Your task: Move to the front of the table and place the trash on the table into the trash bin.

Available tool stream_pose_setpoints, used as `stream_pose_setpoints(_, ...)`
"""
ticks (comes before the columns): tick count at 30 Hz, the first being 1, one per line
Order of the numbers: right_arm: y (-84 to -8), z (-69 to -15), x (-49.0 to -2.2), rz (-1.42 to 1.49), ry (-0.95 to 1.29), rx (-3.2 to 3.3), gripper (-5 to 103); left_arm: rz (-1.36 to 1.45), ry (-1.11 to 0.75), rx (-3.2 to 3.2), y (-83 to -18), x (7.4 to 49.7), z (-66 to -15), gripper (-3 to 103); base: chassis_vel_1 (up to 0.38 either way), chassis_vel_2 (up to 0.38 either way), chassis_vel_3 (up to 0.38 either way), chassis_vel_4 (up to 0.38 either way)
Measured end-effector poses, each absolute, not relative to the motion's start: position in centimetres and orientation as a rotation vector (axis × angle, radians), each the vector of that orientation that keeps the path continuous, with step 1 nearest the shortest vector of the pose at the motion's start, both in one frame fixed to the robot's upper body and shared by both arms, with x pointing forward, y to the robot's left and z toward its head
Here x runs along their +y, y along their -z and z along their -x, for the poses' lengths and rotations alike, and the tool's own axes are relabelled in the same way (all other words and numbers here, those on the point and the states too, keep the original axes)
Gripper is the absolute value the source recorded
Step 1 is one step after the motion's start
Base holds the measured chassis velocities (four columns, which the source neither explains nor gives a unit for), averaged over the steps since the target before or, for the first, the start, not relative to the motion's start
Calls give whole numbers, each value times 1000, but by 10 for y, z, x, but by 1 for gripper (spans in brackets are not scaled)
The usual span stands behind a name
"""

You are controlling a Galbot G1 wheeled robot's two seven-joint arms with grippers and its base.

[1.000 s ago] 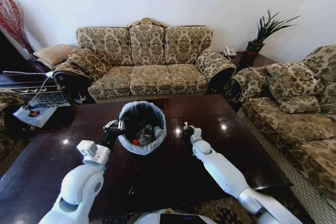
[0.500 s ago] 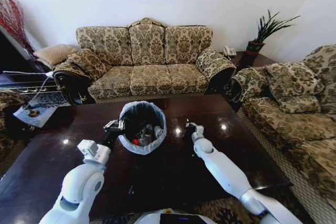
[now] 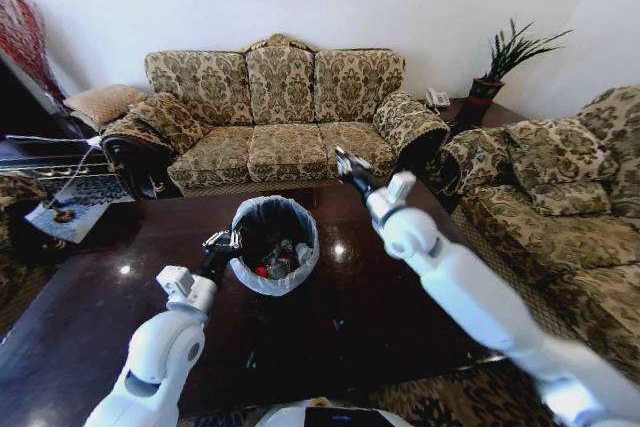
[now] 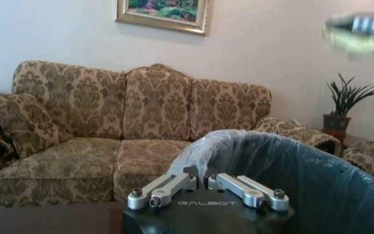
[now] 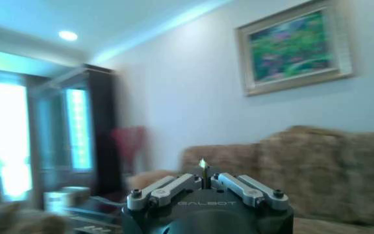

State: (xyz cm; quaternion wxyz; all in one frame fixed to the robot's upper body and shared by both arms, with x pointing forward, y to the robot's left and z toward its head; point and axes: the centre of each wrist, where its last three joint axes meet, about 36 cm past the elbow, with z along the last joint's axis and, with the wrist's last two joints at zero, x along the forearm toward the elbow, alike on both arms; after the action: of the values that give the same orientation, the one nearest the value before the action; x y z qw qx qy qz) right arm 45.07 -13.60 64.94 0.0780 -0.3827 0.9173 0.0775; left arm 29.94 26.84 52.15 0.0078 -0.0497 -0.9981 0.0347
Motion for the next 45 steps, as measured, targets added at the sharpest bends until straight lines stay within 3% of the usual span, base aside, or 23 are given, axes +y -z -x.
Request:
stream_pose_setpoints(6, -641, -422, -110, 1439, -117, 2778, -2, 149, -99, -3125, -523, 270, -299, 3, 0, 0, 0, 0)
stream_pose_setpoints(11, -605, -412, -102, 1486, 19, 2864, 19, 143, -94, -3131, -525, 272, -300, 3, 0, 0, 0, 0)
stream_pose_setpoints(13, -602, -410, -100, 1486, 27, 2873, 19, 142, -94, -3132, -525, 272, -300, 3, 0, 0, 0, 0)
stream_pose_setpoints(17, -605, -413, -95, 1466, 34, 2866, 41, 140, -99, -3133, -525, 272, -300, 3, 0, 0, 0, 0)
stream_pose_setpoints(18, -605, -413, -95, 1466, 34, 2866, 41, 140, -99, -3133, -525, 272, -300, 3, 0, 0, 0, 0)
stream_pose_setpoints(19, -608, -416, -95, 1448, 29, 2861, 41, 140, -100, -3134, -525, 272, -300, 3, 0, 0, 0, 0)
stream_pose_setpoints(26, -622, -427, -110, 1243, 10, 2818, 74, 129, -94, -3136, -526, 274, -301, 3, 0, 0, 0, 0)
stream_pose_setpoints(29, -616, -426, -120, 1133, 43, 2852, 79, 122, -92, -3137, -525, 275, -302, 3, 0, 0, 0, 0)
stream_pose_setpoints(32, -610, -423, -137, 1037, 126, 2880, 95, 110, -90, -3137, -526, 277, -299, 3, 0, 0, 0, 0)
stream_pose_setpoints(37, -605, -420, -149, 968, 257, 2929, 100, 93, -103, -3139, -527, 276, -297, 3, 0, 0, 0, 0)
stream_pose_setpoints(45, -599, -415, -149, 975, 291, 2973, 100, 89, -94, -3142, -529, 277, -293, 3, 109, -4, -122, 1)
